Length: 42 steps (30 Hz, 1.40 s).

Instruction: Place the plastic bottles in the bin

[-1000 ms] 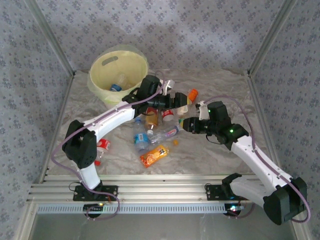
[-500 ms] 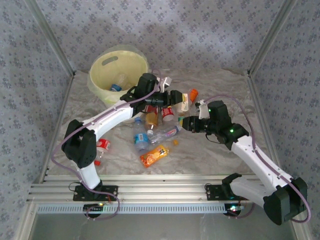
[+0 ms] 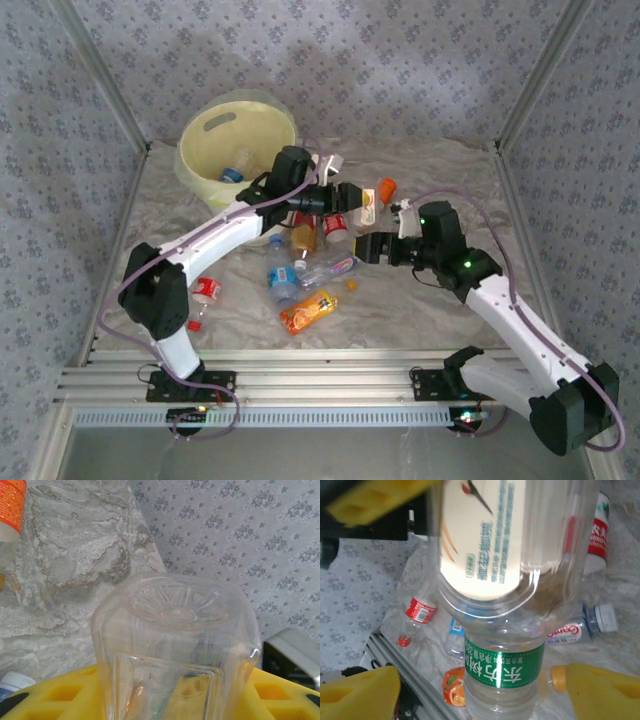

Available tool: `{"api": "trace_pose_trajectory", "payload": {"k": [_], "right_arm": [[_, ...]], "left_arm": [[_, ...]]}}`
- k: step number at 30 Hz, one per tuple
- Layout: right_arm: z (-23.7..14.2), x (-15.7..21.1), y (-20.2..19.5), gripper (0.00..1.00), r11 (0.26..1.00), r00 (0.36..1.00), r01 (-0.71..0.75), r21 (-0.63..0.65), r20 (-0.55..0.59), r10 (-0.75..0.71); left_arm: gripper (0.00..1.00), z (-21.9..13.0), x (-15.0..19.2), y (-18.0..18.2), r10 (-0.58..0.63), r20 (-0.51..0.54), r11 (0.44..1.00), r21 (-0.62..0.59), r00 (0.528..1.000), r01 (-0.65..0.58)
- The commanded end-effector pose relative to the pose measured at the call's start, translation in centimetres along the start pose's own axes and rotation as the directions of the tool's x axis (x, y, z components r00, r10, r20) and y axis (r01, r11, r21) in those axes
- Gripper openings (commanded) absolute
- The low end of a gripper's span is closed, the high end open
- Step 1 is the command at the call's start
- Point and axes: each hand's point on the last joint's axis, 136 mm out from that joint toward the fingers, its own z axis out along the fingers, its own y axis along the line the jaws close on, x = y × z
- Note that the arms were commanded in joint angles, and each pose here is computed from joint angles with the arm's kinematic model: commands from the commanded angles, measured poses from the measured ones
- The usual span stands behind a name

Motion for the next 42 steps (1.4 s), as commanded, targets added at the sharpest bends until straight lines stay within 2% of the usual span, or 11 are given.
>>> {"api": "trace_pose_trajectory", "payload": {"k": [1,8,11,18,24,30,32,37,42], "right_arm": [[-2.1,-1.7,3.1,1.00,0.996,0.997,0.053,-0.078,0.058,-0.049],[-5.0,-3.8,6.3,1.00,0.983,0.984,0.126,-0.130,0.144,-0.107],[-6.4,-5.1,7.8,1.00,0.975,0.971,0.164,-0.147,0.198,-0.134],[-9.3,-7.8,9.5,1.00,0.971,0.929,0.210,-0.114,0.332,-0.162],[-10.1,-8.2,10.1,1.00,0.968,0.920,0.221,-0.116,0.354,-0.168],[-10.2,-8.1,9.7,1.00,0.973,0.922,0.209,-0.093,0.351,-0.165],[-10.3,-8.1,9.6,1.00,0.974,0.922,0.207,-0.087,0.350,-0.165],[-10.1,-8.0,9.2,1.00,0.978,0.926,0.193,-0.072,0.343,-0.157],[-9.6,-7.8,8.7,1.00,0.983,0.932,0.173,-0.066,0.334,-0.142]], "left_arm": [[0.49,-2.9,-2.0,-3.5,0.124,0.053,0.992,0.020,0.991,-0.125],[0.49,-5.6,-3.3,-6.0,0.262,0.050,0.965,-0.050,0.964,-0.259],[0.49,-7.2,-4.3,-6.9,0.334,0.049,0.938,-0.117,0.941,-0.327],[0.48,-12.3,-7.9,-8.2,0.476,0.089,0.850,-0.304,0.875,-0.431],[0.46,-16.9,-11.4,-7.8,0.560,0.131,0.760,-0.475,0.818,-0.444],[0.47,-20.9,-14.3,-5.9,0.593,0.144,0.683,-0.610,0.792,-0.401],[0.47,-22.0,-15.0,-4.8,0.591,0.140,0.663,-0.646,0.795,-0.378],[0.46,-24.4,-16.8,-0.2,0.577,0.096,0.568,-0.760,0.811,-0.315],[0.46,-25.4,-17.8,3.5,0.546,0.064,0.525,-0.804,0.835,-0.281]]}}
